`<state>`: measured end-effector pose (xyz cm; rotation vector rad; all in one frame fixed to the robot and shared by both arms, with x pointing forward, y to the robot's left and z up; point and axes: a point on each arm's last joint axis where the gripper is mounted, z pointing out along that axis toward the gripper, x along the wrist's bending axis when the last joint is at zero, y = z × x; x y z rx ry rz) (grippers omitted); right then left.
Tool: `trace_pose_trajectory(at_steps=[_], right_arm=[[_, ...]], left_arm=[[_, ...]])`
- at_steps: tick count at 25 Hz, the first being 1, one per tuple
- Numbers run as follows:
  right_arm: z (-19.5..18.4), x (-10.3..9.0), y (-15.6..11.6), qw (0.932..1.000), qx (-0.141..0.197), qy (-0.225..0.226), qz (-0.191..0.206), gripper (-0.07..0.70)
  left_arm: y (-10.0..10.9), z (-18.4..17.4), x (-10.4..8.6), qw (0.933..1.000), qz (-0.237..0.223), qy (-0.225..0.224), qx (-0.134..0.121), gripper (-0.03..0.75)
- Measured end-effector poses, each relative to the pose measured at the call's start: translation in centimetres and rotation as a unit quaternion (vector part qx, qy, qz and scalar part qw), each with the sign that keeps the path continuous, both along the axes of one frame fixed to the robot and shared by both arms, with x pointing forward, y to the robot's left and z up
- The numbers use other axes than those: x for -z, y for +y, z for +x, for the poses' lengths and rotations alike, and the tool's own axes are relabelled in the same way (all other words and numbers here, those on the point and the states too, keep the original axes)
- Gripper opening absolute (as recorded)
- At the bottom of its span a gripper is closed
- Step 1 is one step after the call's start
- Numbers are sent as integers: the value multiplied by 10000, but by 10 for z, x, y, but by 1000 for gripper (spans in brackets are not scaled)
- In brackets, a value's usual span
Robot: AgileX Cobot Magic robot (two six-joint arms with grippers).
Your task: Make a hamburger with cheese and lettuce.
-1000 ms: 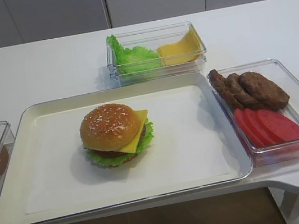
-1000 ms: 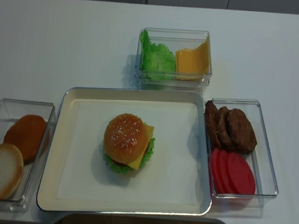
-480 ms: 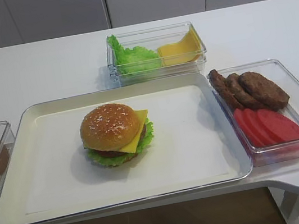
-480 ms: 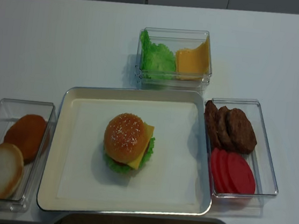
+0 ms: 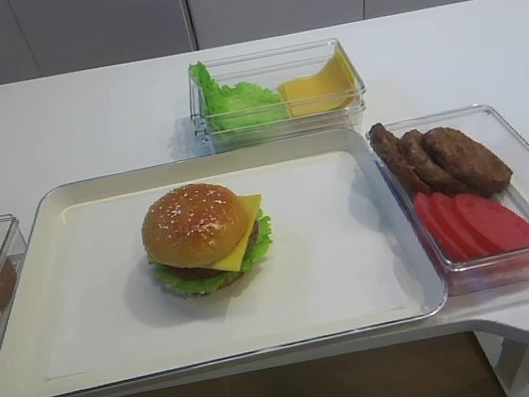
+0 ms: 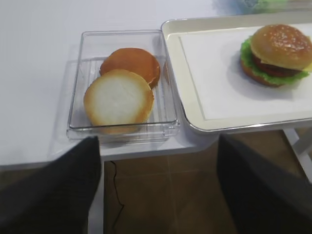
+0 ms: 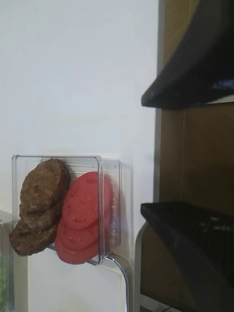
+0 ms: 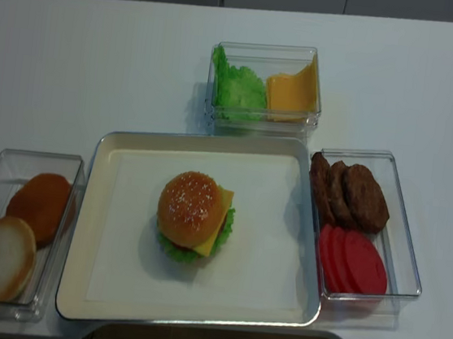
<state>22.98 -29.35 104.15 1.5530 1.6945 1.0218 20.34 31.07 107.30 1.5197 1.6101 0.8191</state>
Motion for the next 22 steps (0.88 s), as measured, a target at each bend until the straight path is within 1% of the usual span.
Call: trace_pose_trajectory(at_steps=[4, 12, 14, 19, 22], right_arm=[[0, 0, 0, 10000, 0, 0, 0, 449], [0, 0, 0, 10000, 0, 0, 0, 449], [0, 0, 0, 10000, 0, 0, 0, 450], [0, 0, 0, 10000, 0, 0, 0, 450], [0, 0, 0, 10000, 0, 0, 0, 450]], left_arm=[[1, 6, 11, 9997, 95, 215, -62, 547], [0, 15, 29, 9983, 102, 568, -84, 547], [0, 16, 29, 9987, 86, 498, -110, 547], [4, 20, 29, 9986, 177, 362, -342, 547], [4, 22, 32, 9987, 182, 339, -323, 547]])
